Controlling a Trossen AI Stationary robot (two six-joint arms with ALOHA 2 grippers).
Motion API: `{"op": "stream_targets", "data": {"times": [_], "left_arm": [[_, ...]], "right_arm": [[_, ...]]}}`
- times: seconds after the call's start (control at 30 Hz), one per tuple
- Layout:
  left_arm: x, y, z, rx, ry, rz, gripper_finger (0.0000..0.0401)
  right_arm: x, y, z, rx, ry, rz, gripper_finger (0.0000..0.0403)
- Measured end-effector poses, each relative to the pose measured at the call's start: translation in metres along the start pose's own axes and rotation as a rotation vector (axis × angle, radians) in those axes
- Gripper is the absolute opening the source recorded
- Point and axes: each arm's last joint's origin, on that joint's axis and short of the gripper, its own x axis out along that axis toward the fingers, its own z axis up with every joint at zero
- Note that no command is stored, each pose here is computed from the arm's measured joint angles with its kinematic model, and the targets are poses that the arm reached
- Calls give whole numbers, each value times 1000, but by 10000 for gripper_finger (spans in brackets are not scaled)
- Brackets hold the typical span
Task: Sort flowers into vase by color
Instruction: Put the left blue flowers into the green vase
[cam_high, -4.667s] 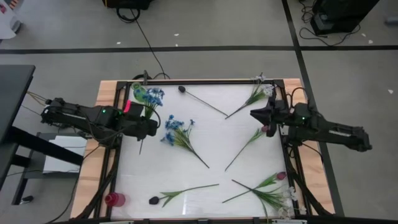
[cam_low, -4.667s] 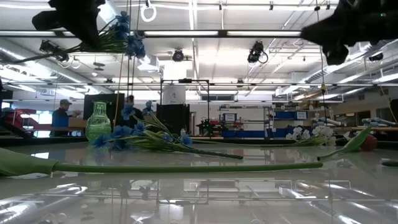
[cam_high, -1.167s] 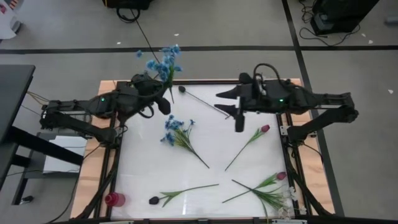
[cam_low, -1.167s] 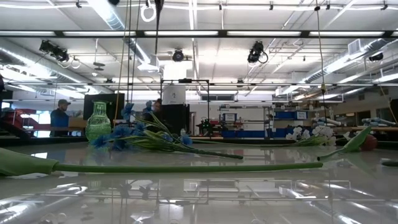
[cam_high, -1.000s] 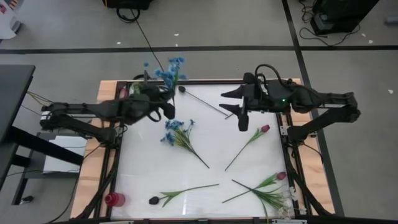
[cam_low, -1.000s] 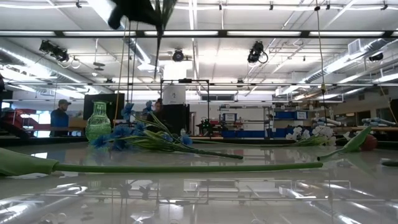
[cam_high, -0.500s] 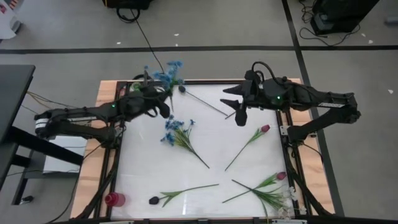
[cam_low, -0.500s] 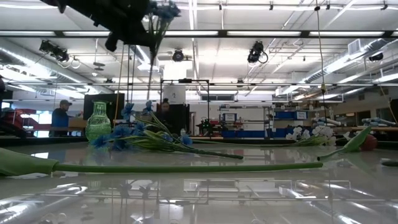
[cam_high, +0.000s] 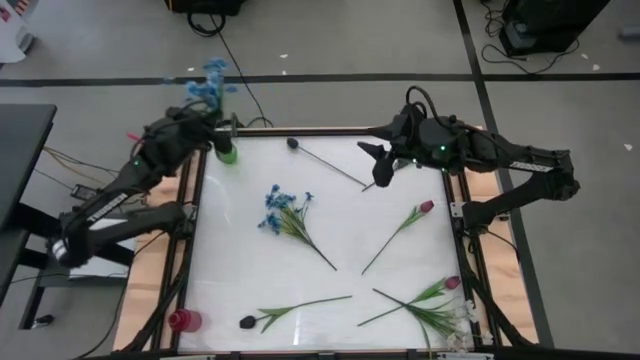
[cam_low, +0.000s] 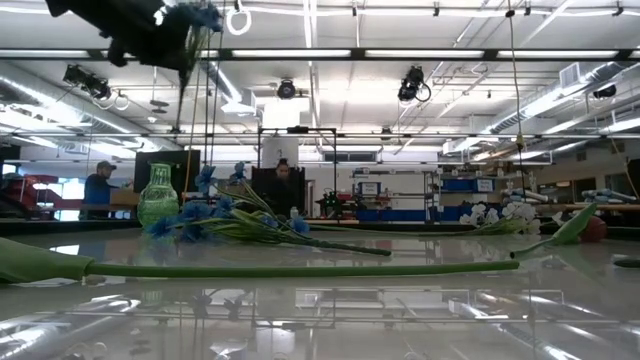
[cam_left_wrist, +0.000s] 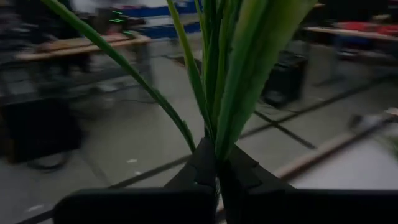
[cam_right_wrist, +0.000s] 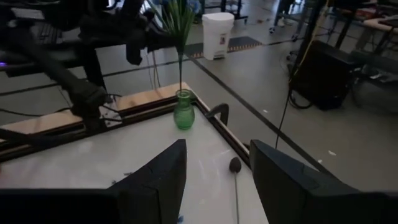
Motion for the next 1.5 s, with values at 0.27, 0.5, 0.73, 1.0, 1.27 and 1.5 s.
{"op": "stream_targets", "data": {"times": [0.27,0.5,0.73,1.0,1.27,1.5], "left_arm": [[4,25,0,2,4,150,8],[8,24,-13,-15,-107,150,8],[11,24,-26,-36,-49,184,9],[12,25,-35,-83,41,209,9],[20,24,-66,-120,51,248,9],[23,23,-86,-178,60,270,15]], "right_arm": [[2,-6,1,48,-1,-25,185],[4,-10,1,53,-1,-42,185],[4,-12,2,51,-2,-49,185],[6,-18,2,39,-3,-74,185],[7,-19,4,22,-16,-77,185],[7,-21,4,20,-15,-83,185]]}}
